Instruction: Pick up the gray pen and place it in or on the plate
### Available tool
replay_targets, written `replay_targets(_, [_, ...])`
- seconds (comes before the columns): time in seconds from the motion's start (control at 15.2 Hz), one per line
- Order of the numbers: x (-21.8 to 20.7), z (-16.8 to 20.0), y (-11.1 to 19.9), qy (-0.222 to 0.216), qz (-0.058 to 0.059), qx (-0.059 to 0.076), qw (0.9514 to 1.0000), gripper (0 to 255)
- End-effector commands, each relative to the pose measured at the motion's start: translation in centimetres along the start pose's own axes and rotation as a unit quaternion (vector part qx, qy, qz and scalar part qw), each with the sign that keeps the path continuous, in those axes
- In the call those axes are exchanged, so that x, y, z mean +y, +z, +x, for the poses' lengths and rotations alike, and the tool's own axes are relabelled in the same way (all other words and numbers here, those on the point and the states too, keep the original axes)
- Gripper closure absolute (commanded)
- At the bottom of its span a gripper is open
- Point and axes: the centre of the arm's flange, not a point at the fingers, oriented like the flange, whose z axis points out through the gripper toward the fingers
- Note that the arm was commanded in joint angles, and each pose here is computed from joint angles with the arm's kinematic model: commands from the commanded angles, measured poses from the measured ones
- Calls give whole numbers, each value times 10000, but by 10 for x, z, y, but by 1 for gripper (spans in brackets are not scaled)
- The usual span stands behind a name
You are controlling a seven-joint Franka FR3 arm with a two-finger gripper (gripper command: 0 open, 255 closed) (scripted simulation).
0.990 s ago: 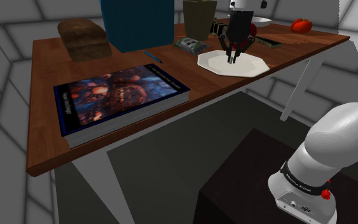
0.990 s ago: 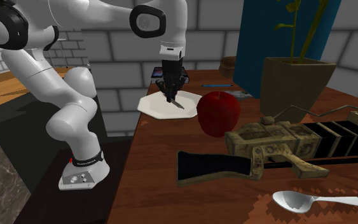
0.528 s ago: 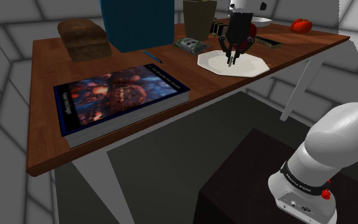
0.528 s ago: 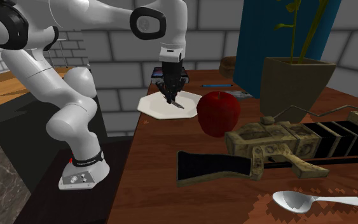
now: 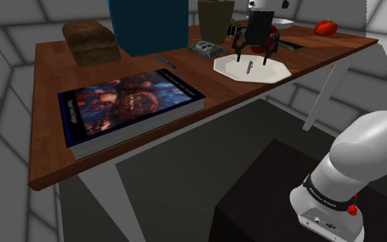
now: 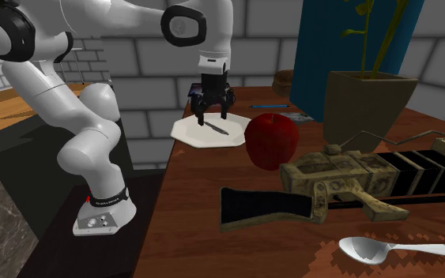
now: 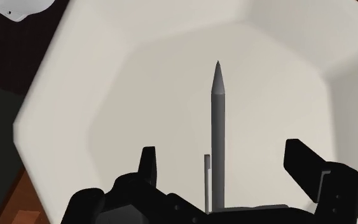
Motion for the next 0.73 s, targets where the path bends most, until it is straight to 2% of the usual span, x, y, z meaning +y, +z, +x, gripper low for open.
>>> replay_targets(0.0, [0, 0, -19, 0, -2, -1, 10000, 0])
replay_targets(0.13, [0, 0, -43, 0, -2, -1, 10000, 0])
replay_targets(0.66, [0, 0, -43, 0, -2, -1, 10000, 0])
